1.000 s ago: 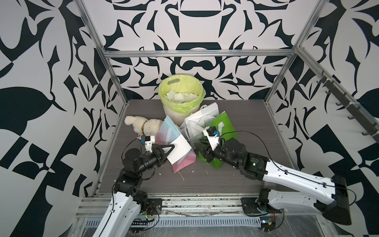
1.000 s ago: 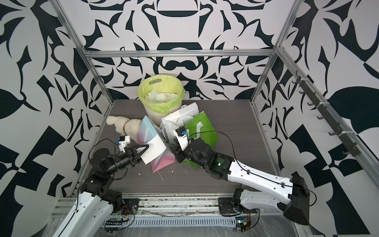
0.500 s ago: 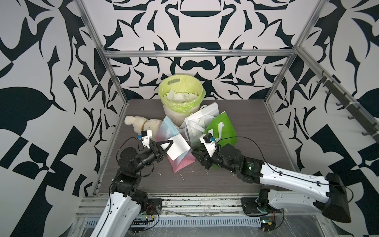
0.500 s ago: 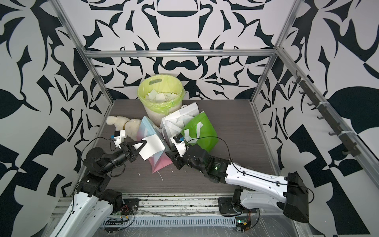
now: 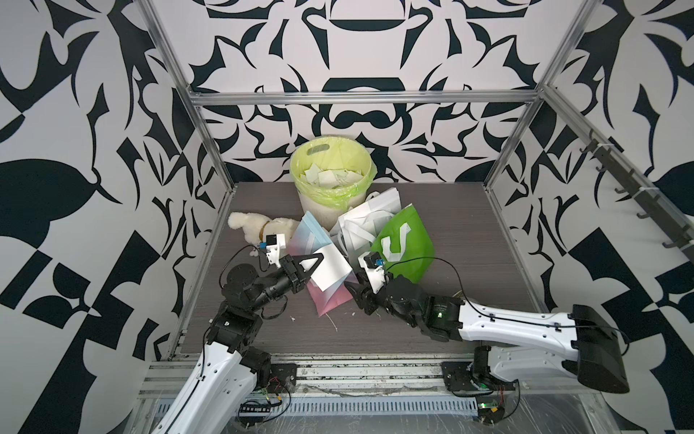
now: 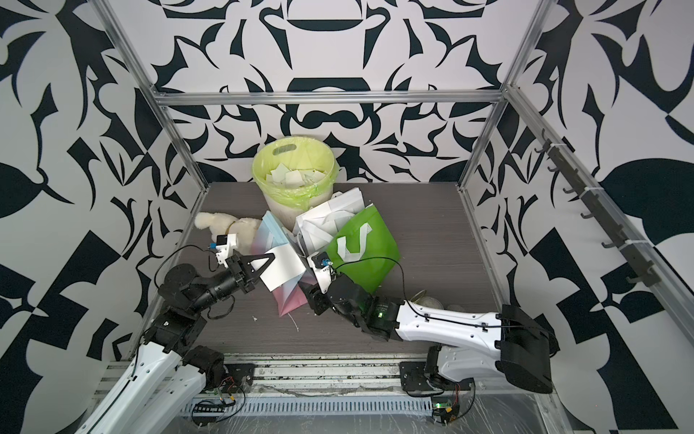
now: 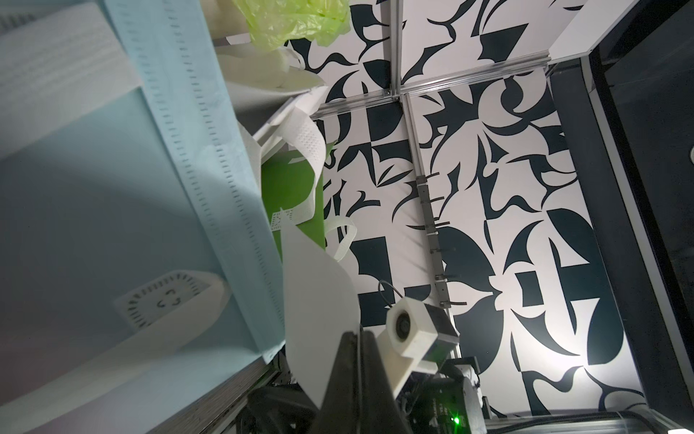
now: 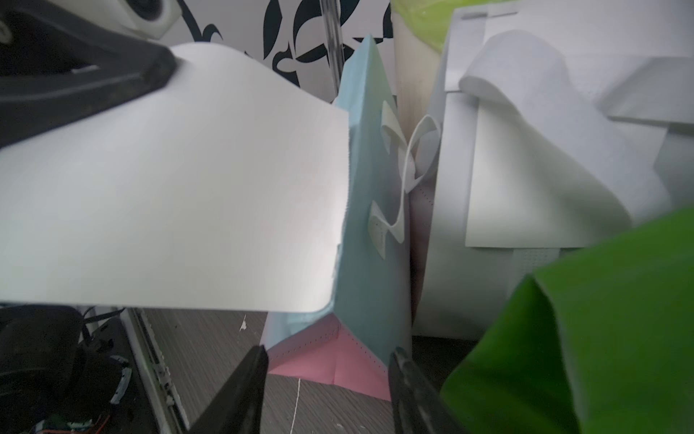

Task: Shred takeout receipts and throw away
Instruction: Tear off the takeout receipt from the takeout bag.

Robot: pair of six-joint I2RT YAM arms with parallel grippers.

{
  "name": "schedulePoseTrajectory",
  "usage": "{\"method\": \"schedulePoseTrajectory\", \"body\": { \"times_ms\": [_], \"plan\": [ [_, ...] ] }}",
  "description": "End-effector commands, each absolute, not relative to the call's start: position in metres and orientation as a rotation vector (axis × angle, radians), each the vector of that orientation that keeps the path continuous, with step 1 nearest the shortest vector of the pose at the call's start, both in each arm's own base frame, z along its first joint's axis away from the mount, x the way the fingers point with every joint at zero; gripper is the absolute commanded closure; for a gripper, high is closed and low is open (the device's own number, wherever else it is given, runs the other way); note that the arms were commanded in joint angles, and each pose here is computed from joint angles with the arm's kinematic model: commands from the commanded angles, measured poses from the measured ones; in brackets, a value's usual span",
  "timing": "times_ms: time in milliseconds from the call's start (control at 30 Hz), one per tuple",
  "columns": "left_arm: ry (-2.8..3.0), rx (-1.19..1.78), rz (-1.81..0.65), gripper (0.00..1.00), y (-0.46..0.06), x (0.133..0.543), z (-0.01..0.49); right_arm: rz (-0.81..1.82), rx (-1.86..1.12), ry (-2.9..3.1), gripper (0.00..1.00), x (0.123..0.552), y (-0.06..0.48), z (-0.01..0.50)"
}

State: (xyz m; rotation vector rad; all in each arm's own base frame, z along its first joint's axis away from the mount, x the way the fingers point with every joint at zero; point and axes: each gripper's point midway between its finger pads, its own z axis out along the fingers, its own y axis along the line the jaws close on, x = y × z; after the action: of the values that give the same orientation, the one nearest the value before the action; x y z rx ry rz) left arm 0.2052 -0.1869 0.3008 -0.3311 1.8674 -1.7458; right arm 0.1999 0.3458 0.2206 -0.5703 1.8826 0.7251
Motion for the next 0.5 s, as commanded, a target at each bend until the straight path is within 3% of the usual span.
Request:
{"method": "schedulePoseTrajectory", "body": {
  "times_ms": [0,467],
  "plan": [
    [1.804,-0.275,-1.762,1.00,-0.188,0.202,0.324,0.757,-0.437,1.816,0.45,0.211,0.343,0.241],
    [1.805,-0.266,-1.771,1.00,-0.191,0.200,0.326,0.807,-0.444,1.771,0.40,0.211,0.355,0.241]
  ]
}}
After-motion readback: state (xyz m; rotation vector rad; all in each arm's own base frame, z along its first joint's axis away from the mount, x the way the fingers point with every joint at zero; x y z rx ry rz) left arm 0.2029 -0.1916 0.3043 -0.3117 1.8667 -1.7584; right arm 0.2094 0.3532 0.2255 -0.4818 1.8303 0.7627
